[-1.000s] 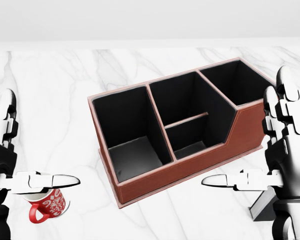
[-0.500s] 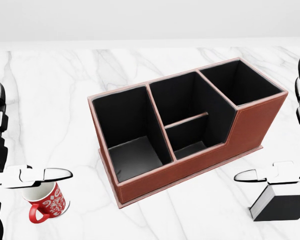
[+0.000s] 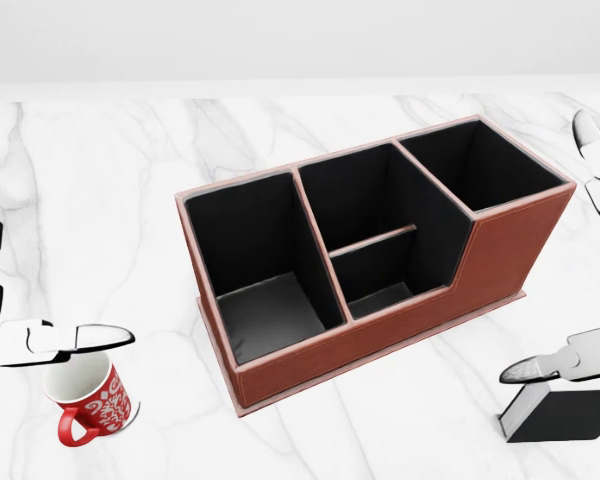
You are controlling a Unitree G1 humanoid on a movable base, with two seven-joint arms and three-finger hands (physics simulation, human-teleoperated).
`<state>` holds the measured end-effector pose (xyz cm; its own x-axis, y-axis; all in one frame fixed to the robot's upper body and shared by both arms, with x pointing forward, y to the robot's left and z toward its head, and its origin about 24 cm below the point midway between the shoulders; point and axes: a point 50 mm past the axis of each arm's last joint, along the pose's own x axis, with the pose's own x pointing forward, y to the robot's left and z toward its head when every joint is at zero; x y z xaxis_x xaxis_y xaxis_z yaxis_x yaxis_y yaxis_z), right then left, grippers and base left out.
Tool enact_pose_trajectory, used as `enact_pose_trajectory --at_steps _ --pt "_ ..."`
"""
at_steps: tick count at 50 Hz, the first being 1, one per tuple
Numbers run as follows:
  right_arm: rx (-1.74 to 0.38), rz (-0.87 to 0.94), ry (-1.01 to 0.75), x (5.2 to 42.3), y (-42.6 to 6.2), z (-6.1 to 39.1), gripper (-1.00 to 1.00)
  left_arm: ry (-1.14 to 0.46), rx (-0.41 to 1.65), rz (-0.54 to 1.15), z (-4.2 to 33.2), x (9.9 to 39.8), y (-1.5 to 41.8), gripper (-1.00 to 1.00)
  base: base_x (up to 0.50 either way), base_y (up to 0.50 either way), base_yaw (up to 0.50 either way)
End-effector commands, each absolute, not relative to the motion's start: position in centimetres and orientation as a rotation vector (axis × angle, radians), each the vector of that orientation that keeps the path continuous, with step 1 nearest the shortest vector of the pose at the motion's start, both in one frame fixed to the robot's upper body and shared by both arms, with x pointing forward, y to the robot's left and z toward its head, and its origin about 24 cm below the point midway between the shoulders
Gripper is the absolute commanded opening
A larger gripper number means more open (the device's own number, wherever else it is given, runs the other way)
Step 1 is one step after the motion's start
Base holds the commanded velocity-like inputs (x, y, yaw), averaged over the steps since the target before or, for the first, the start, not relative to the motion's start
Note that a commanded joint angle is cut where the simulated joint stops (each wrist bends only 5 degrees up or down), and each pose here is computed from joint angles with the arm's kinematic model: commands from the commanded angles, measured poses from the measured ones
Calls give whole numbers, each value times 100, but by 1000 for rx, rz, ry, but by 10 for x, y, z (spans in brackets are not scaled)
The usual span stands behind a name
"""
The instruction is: Pick up the book and place it in the back compartment of the caddy.
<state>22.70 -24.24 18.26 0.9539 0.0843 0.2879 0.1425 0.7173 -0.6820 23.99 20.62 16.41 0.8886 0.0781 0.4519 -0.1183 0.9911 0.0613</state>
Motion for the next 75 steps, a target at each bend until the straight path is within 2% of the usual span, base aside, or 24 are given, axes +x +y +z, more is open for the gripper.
enact_pose_trajectory --at_steps 1,30,37,56,75 --pt "-918 2 -222 226 -244 181 100 -470 89 110 166 242 209 100 0 0 0" --pt "-1072 20 28 229 -259 158 100 -462 109 109 166 244 212 100 0 0 0" --pt "-1106 36 40 237 -256 159 100 -460 112 106 165 245 211 100 0 0 0" --pt "-993 32 213 245 -274 107 100 -465 116 104 166 243 211 100 0 0 0" --pt "-965 7 307 239 -290 86 100 -461 117 104 165 244 211 100 0 0 0"
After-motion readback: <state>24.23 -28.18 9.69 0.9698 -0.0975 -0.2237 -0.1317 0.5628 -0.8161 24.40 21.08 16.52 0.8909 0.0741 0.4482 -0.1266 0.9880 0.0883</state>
